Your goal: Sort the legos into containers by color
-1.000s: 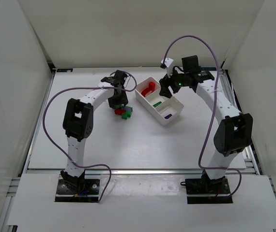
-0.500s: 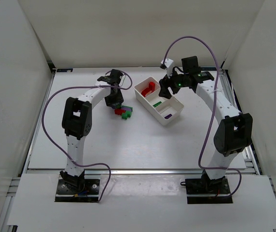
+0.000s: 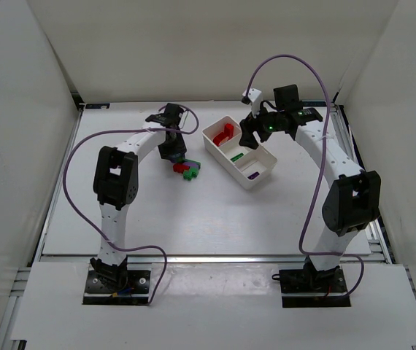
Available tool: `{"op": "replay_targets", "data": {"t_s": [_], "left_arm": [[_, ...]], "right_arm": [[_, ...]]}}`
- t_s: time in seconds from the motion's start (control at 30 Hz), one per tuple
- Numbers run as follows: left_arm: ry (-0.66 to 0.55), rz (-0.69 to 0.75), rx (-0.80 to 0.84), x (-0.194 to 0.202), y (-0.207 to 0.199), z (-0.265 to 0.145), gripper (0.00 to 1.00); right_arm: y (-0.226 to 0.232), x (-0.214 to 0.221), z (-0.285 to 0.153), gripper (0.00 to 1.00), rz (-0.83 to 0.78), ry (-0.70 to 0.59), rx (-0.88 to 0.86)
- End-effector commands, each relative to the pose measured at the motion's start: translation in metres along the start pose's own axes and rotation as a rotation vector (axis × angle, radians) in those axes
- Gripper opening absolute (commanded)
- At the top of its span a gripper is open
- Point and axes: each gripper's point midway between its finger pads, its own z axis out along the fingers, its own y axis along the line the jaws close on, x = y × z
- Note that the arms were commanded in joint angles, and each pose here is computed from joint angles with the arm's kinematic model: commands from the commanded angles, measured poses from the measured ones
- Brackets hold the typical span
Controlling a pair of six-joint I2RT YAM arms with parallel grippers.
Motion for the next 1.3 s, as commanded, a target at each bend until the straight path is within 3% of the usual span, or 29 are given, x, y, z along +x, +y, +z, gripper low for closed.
{"op": "replay_targets", "data": {"t_s": [0.0,0.3,0.6,0.9,1.27], "left_arm": [[-0.032,-0.004,0.075,-0.01,-0.019,-0.017,0.59],[-0.055,0.011,0.114,-0.009,-0.036,-0.03,0.62],[-0.056,0.014,0.068,-0.01,-0.032,-0.006,0.63],[-0.07,0.013,-0.027,-0.023,-0.002,0.024,0.65],[-0.137,-0.045,-0.116,-0.07,0.056,0.035,0.66]], "right_arm": [[0.0,-0.007,-0.006,0.79,0.002,-0.024,-0.002],[0.002,-0.007,-0.004,0.79,-0.003,-0.025,-0.014],[0.002,0.0,-0.008,0.79,0.002,-0.014,-0.014],[-0.004,0.002,-0.013,0.79,0.015,-0.017,0.001],[-0.009,0.001,-0.008,0.79,0.021,-0.013,-0.001]]}}
